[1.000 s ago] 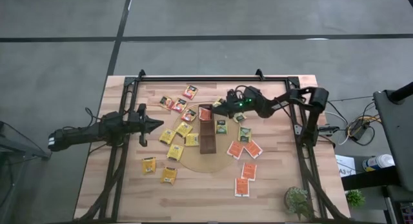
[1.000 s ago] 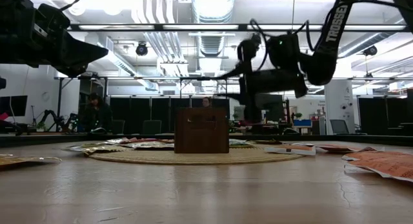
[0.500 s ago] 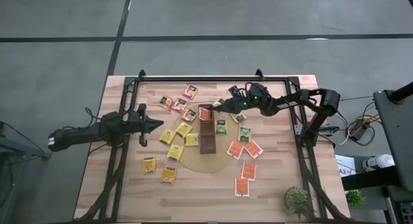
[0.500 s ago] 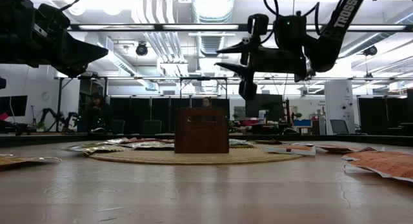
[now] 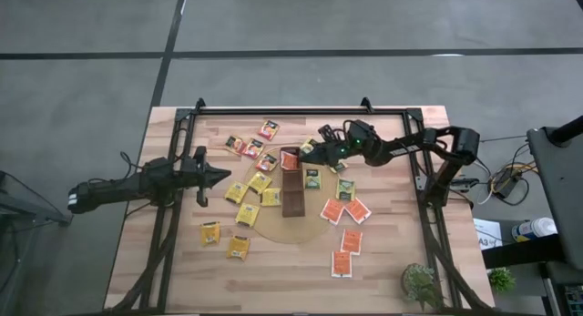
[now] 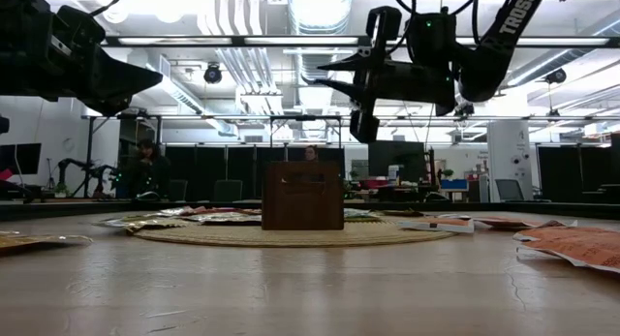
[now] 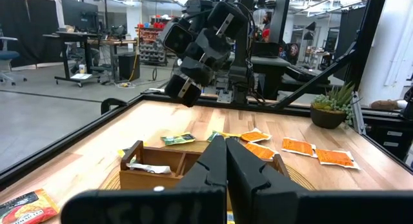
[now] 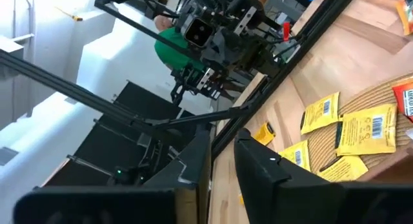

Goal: Pick & Place Tea
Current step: Put the white tea bag into the top section of the wooden organizer

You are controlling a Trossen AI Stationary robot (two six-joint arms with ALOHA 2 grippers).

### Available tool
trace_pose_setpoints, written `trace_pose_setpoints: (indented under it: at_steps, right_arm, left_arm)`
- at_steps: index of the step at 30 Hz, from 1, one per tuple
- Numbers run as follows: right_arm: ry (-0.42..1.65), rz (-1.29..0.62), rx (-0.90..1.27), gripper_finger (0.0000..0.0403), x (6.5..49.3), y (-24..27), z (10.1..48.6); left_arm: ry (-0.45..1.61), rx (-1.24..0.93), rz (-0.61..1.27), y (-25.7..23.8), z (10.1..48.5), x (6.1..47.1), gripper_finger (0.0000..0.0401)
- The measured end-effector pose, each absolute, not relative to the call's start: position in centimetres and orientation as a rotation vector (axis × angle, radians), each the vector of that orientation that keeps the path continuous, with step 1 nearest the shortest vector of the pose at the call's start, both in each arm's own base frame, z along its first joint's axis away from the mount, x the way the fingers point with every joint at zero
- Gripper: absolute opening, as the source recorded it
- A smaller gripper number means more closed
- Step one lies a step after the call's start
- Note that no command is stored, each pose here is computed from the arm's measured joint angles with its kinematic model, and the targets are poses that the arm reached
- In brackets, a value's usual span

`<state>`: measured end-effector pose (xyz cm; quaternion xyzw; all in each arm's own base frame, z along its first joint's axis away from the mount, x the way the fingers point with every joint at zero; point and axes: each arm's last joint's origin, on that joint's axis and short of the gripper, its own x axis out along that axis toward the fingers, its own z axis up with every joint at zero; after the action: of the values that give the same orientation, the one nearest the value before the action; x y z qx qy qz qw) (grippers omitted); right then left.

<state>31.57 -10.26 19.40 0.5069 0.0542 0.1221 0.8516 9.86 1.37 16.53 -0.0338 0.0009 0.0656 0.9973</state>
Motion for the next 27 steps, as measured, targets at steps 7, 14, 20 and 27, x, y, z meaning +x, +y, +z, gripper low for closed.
trace_pose_setpoints:
  at_steps: [7,14,20,27]
  right_arm:
    - [0.084,0.287,0.992,0.0011,31.3,-9.9,20.5]
    - [0.089,0.281,0.976,0.0008,30.8,-9.8,21.4]
    - [0.247,0.201,0.939,0.0008,29.6,-9.3,21.6]
    - [0.386,0.144,0.882,0.0008,26.7,-8.2,23.4]
  left_arm:
    - [0.002,-0.068,0.132,1.4,16.5,9.9,0.0]
    - [0.002,-0.068,0.131,1.4,16.5,9.9,0.0]
    - [0.002,-0.068,0.132,1.4,16.5,9.9,0.0]
    - [0.002,-0.068,0.132,1.4,16.5,9.9,0.0]
